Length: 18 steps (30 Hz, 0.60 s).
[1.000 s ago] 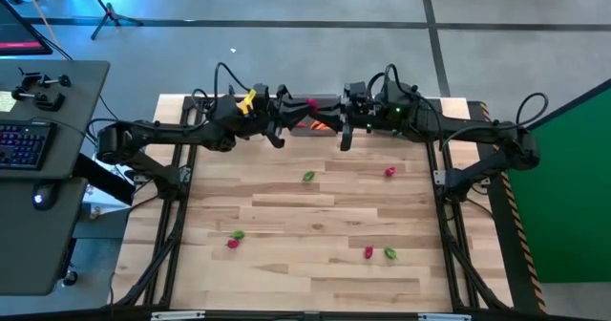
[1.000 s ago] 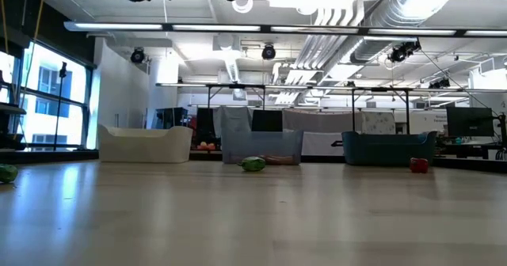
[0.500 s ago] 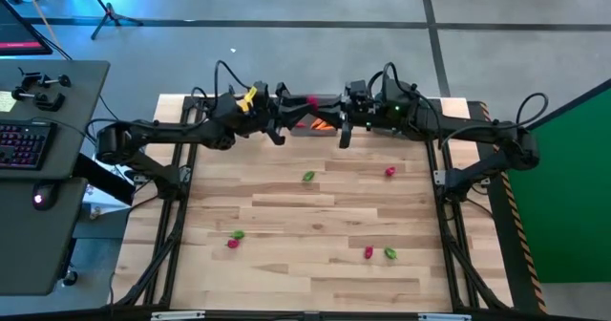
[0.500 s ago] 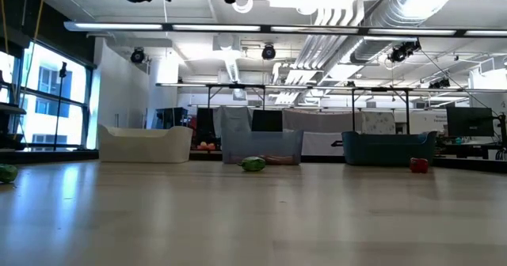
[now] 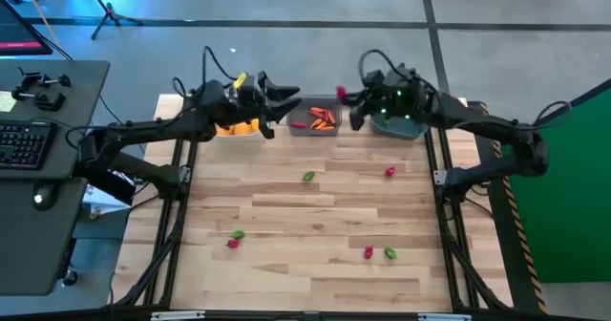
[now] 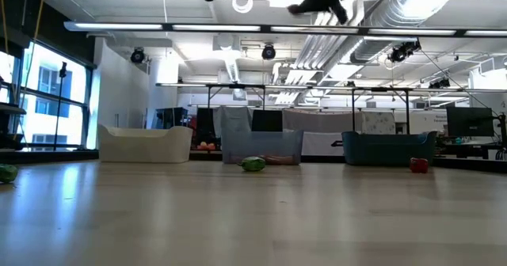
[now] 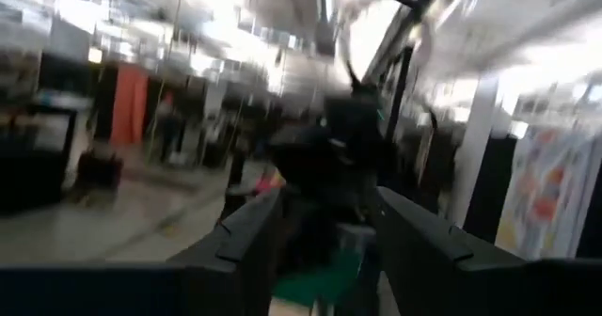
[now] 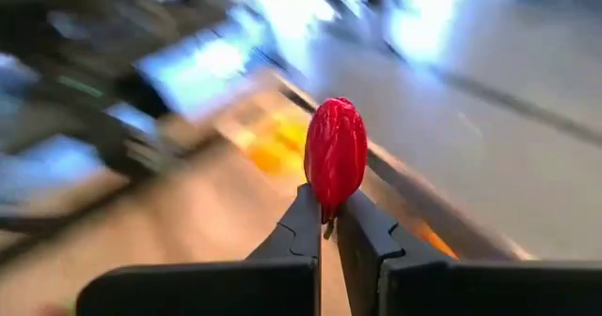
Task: Sort produce into baskets
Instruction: Put the top left red bell pepper into the blue bin
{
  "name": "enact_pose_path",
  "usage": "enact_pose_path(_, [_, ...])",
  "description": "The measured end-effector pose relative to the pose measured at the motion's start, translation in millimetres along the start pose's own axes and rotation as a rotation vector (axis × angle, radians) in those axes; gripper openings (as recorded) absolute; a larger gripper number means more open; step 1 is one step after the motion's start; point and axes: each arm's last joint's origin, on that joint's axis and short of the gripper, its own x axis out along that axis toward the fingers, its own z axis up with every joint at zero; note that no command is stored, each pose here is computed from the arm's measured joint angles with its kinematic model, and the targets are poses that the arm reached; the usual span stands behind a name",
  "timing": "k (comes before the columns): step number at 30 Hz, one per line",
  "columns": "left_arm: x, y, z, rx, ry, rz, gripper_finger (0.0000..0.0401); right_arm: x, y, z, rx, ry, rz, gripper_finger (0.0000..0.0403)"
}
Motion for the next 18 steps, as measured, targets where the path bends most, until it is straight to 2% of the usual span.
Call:
enact_pose_path(5, [-4.4,-5.5,-8.8,0.005,0.137,0.012,0.0111,-15.0,-53.7,-27.0,0.083,0.342,-0.354,0.0005])
enact_pose_path(9, [-8.0,-5.2,-19.8,0.003,0.143,0.036,0.0055,-22.5,-97.5,-41.8,0.128,0.549,-0.566,0.0005])
enact_pose_path(12, [-17.5,-2.7,-37.3,-0.036,0.088,0.039,0.0012,-23.0,-129.0,-47.6,0.153,0.635,-0.661,0.0005])
enact_pose_path(18, [-40.2,0.5,-73.2,-0.148,0.061,0.075,0.0005,-7.4,-187.5,-61.8,0.196,0.728,-0.742,0.0004])
